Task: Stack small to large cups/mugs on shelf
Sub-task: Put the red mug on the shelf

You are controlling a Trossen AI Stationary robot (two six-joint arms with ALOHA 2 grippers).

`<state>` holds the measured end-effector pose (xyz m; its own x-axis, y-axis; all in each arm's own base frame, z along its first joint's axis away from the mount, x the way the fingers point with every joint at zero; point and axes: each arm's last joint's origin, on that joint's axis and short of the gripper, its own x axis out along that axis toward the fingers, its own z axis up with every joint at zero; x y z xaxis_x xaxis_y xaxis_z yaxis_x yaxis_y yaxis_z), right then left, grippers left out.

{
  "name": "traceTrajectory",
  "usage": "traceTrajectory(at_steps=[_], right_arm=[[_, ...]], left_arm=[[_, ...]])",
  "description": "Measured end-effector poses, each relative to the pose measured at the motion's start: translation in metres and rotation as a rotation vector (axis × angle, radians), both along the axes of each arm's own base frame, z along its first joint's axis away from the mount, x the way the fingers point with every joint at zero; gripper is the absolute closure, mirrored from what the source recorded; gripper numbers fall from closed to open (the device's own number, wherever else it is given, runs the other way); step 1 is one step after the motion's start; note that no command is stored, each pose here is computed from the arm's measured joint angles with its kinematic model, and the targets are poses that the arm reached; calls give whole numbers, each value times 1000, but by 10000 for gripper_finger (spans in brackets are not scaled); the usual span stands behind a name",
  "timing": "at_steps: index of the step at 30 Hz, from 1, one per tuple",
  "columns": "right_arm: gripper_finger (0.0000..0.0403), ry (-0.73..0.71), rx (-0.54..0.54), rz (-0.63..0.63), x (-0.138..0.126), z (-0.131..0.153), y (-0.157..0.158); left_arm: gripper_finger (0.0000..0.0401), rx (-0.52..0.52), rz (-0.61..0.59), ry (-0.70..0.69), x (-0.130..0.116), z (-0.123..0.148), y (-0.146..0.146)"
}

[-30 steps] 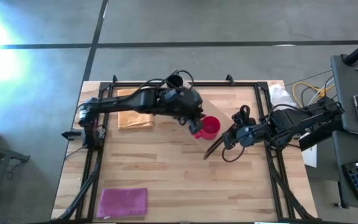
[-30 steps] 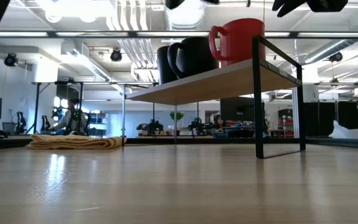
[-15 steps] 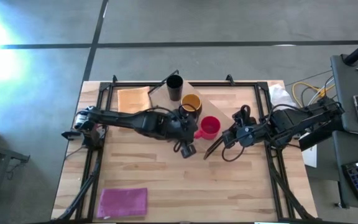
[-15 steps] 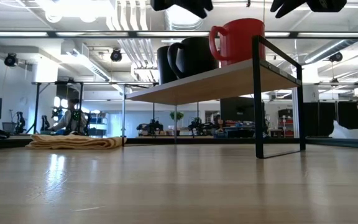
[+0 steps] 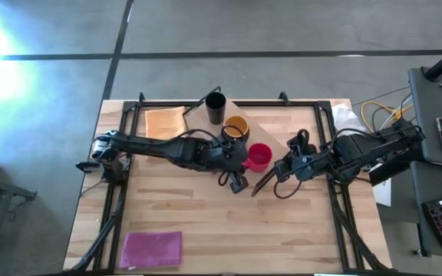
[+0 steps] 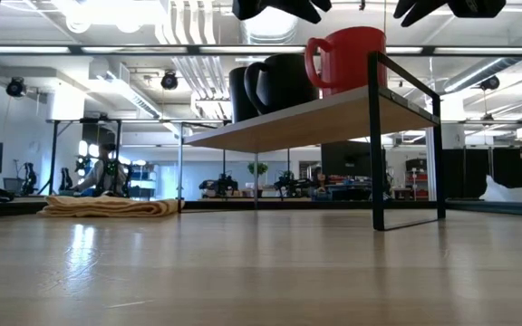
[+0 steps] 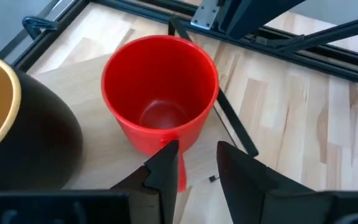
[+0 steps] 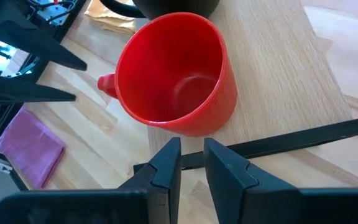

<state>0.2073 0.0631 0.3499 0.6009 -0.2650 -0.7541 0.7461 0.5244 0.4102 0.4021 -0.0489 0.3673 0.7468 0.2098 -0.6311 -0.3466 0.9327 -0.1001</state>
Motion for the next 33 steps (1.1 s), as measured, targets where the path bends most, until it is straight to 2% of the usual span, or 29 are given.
traceTrajectory(at_steps=[4, 8, 21, 33], right_arm=[[340, -5, -16, -11, 0, 0, -1], [339, -5, -18, -12, 0, 0, -1], [339, -2, -20, -12, 0, 0, -1], [339, 14, -26, -12, -1, -1, -1]], left_arm=[[306, 7, 3, 17, 1, -4, 9], [306, -28, -15, 23, 5, -8, 17], [306, -34, -22, 40, 14, -24, 18], [306, -41, -22, -42, 14, -12, 18]])
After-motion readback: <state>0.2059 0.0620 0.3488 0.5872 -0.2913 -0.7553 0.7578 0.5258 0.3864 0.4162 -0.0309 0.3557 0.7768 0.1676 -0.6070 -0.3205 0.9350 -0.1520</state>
